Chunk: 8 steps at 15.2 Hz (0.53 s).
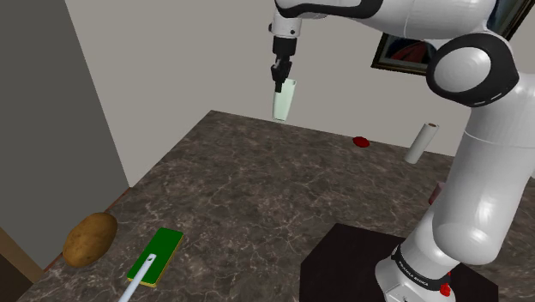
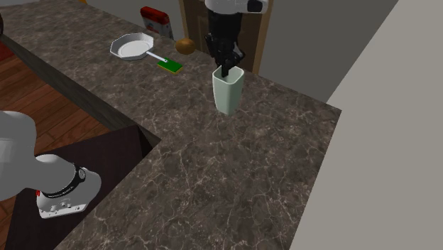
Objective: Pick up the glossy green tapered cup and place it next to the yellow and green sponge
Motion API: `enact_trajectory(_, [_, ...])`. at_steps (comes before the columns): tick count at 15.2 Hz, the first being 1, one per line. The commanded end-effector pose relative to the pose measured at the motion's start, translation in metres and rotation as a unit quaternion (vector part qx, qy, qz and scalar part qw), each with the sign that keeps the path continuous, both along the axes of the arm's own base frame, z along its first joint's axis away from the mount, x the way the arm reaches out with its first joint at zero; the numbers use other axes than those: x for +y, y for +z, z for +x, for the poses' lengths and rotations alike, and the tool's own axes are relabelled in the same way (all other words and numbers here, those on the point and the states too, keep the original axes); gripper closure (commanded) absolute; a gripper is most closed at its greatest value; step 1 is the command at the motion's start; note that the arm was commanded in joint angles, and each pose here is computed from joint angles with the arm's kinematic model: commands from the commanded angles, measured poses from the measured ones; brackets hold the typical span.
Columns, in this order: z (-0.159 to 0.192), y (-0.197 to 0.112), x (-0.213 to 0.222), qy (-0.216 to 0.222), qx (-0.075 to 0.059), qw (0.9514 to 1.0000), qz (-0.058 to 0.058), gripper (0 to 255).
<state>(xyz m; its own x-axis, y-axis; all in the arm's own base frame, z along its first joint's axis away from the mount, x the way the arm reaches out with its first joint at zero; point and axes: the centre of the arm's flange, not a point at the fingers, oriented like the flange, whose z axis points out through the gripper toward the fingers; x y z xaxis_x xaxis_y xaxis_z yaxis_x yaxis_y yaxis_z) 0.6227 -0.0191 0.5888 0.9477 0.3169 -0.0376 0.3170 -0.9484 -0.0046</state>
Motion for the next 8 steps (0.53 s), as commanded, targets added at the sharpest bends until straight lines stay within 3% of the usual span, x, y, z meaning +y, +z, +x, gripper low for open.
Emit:
enact_trajectory(1, [-0.001,0.009,0.001,0.0,0.0,1.0,0.0,255])
enact_trajectory(8, [-0.035,0.009,0.087,0.0,0.0,1.0,0.0,255])
